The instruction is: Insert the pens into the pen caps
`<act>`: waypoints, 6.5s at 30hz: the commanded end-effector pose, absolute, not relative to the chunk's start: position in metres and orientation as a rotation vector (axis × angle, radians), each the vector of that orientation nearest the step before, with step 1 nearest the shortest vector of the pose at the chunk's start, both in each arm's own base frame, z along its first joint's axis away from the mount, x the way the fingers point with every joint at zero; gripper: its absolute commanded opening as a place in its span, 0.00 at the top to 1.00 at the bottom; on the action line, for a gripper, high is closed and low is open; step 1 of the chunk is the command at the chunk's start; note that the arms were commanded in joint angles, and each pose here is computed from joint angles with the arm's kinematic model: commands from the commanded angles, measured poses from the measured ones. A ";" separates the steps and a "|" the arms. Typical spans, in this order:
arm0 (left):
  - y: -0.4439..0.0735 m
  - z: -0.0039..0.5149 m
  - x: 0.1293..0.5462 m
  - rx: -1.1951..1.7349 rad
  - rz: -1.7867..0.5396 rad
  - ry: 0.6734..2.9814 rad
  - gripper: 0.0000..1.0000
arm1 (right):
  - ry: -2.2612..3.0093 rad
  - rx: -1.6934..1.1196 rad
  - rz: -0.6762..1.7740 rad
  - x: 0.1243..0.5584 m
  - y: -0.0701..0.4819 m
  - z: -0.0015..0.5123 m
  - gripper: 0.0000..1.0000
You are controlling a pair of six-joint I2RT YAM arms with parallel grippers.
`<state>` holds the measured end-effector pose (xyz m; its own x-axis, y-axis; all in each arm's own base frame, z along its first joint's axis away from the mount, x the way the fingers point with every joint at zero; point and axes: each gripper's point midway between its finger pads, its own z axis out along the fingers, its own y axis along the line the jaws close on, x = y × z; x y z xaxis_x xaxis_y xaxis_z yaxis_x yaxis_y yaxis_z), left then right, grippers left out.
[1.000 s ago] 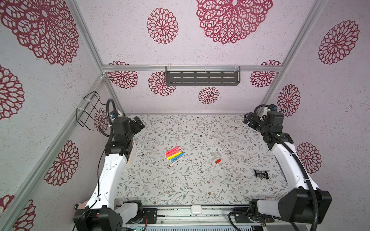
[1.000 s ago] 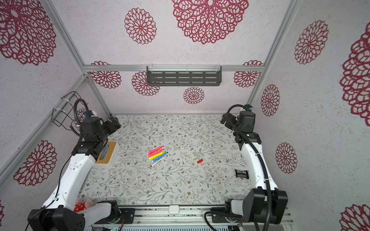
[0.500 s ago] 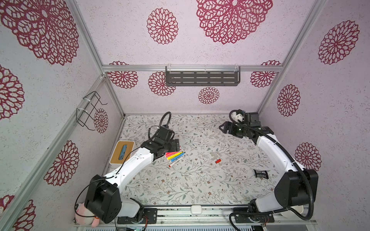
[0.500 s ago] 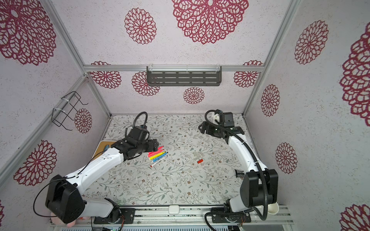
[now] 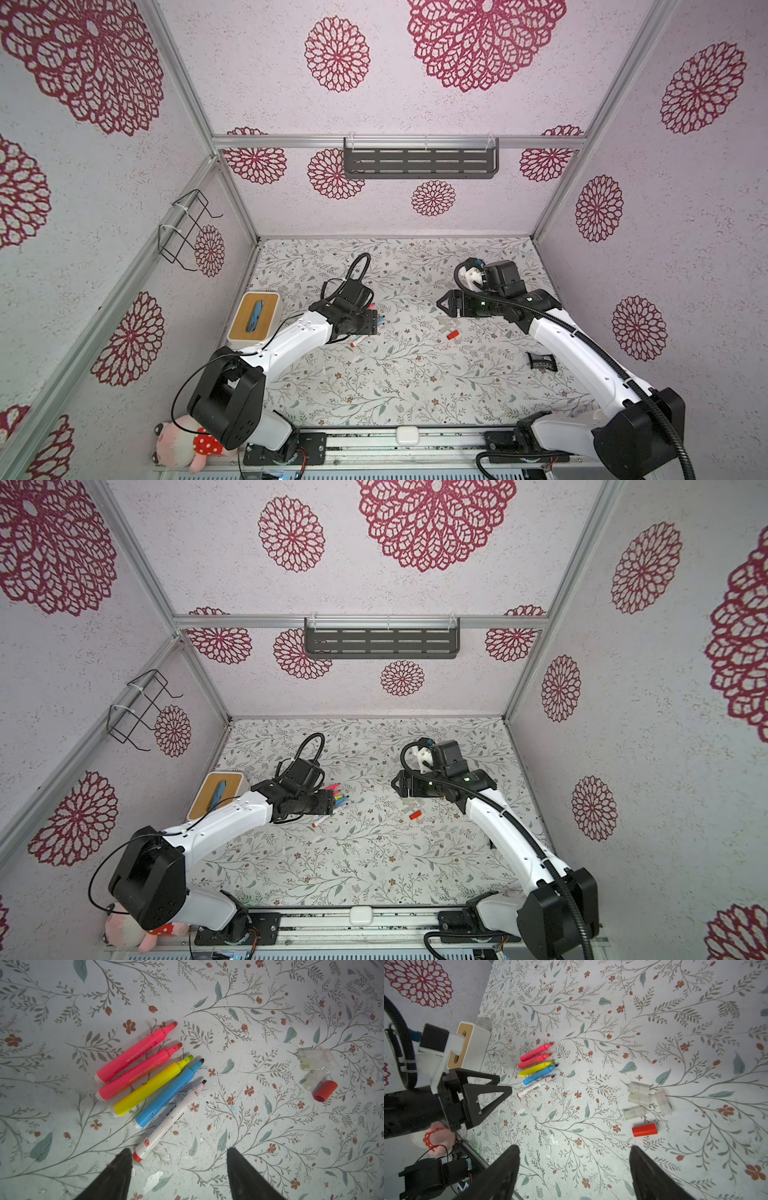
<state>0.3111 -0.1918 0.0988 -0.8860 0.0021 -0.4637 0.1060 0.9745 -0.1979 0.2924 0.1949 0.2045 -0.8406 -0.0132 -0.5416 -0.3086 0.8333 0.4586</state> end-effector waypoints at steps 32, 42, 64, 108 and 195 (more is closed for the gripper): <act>-0.192 0.028 0.310 0.189 -0.122 2.800 0.45 | 2.375 -0.106 0.810 0.257 0.195 0.195 0.28; -0.205 0.019 0.303 0.355 0.022 2.849 0.54 | 2.350 -0.115 0.803 0.262 0.196 0.201 0.28; -0.224 0.003 0.267 0.496 -0.033 2.936 0.68 | 2.303 -0.105 0.792 0.268 0.194 0.201 0.29; -0.271 0.173 0.254 0.341 -0.931 2.072 0.88 | 1.935 -0.292 1.411 0.246 0.257 0.253 0.23; -0.307 0.197 0.246 0.403 -1.026 1.978 0.90 | 1.890 -0.427 1.570 0.240 0.334 0.245 0.90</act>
